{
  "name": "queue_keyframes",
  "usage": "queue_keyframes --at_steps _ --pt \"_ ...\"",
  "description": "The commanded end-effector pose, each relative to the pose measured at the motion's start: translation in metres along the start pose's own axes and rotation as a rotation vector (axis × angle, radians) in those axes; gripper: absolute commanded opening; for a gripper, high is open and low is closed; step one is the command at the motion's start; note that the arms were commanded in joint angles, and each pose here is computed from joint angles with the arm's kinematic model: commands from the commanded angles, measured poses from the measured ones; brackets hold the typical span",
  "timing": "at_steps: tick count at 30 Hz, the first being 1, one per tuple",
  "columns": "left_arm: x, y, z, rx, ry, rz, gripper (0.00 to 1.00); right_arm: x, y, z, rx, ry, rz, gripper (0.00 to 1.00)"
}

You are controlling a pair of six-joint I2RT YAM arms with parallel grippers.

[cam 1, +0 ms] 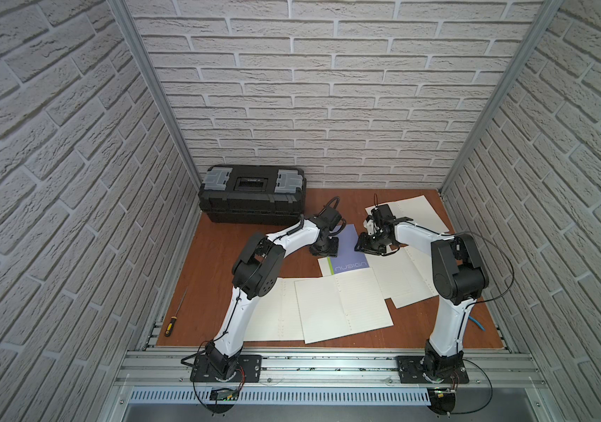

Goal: Close the notebook
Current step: Move the notebook to the center of the board.

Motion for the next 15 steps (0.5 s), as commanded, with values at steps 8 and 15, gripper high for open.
queue_keyframes --at_steps 8,15 --pt "0.0 0.001 -0.004 0.065 0.017 0.014 0.53 0.005 -0.004 0.001 0.016 0.017 0.022 0.43" --pt "-0.002 0.002 -0.006 0.106 0.038 0.015 0.53 0.01 -0.017 0.001 0.011 0.009 0.048 0.39"
Point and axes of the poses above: each gripper's point midway between its finger pads, its own y axis back along the fingers, its own z axis along the line the jaws close on, x = y × z, the point moved 3 cm from there along y, back along the fingers, and after that the axes turned 12 degrees about y, right-handed, at the moved point
